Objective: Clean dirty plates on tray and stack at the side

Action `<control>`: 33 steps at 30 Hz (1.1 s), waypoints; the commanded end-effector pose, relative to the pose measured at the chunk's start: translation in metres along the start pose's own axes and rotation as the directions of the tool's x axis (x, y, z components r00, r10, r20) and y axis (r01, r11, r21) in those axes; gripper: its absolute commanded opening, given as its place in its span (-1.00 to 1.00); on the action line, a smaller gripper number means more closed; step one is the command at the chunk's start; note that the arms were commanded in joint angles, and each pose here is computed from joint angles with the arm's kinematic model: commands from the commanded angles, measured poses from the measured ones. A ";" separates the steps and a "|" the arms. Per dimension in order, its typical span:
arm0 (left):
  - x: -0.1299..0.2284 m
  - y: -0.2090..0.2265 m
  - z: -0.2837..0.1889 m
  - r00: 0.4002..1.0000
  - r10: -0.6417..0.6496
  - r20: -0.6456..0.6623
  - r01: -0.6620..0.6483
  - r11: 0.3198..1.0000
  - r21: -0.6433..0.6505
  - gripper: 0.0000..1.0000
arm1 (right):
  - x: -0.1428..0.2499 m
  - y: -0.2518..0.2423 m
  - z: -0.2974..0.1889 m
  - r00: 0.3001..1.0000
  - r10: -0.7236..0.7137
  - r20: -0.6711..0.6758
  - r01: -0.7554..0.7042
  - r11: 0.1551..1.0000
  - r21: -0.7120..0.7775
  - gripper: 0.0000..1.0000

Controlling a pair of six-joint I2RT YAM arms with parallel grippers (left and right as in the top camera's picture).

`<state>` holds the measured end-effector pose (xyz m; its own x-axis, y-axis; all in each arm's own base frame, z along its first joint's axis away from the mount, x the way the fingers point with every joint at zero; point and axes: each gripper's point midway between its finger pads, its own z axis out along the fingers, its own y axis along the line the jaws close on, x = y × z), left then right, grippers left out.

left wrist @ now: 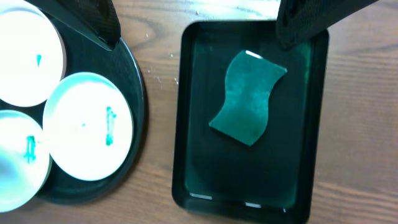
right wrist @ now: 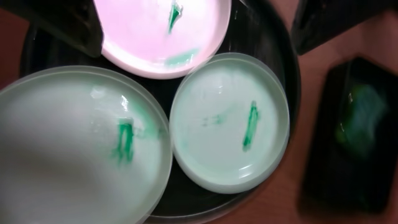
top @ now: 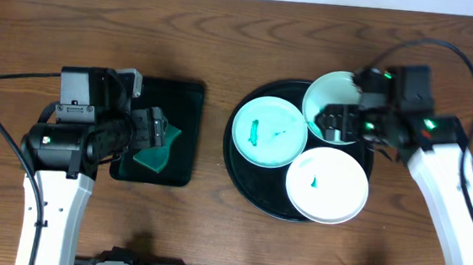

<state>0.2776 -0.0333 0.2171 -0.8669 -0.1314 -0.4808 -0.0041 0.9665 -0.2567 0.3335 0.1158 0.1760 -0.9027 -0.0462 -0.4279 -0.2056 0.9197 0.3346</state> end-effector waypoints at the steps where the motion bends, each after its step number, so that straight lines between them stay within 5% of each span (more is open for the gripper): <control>1: -0.007 0.012 -0.001 0.999 -0.035 0.015 0.036 0.996 -0.078 0.61 | -0.020 0.014 0.012 0.997 -0.029 -0.066 0.034 0.996 0.079 0.73; 8: 0.005 0.049 0.013 0.981 -0.176 -0.087 0.144 0.947 -0.288 0.61 | -0.007 0.030 0.073 0.960 0.104 -0.258 -0.070 0.988 0.139 -0.08; 15: 0.016 0.079 0.026 0.951 -0.267 -0.157 0.195 0.911 -0.363 0.60 | 0.044 0.013 0.139 0.872 0.202 -0.445 -0.103 0.966 0.237 -0.49; 21: 0.012 0.092 0.023 0.945 -0.303 -0.125 0.236 0.894 -0.381 0.61 | 0.066 0.002 0.158 0.829 0.232 -0.508 -0.102 0.957 0.271 -0.45; 26: 0.007 0.093 0.024 0.949 -0.297 -0.105 0.239 0.895 -0.376 0.61 | 0.043 0.008 0.141 0.873 0.182 -0.454 -0.069 0.965 0.254 -0.14; 33: -0.005 0.093 0.026 0.957 -0.284 -0.062 0.243 0.899 -0.365 0.61 | 0.037 -0.016 0.121 0.896 0.181 -0.406 -0.013 0.923 0.384 -0.11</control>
<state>0.2878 0.0475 0.1638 -0.8773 -0.3767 -0.2975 -0.3824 0.9231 -0.0411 0.3378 0.1575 0.0415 -0.9953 -0.0386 0.0885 -0.0336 0.9978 0.0572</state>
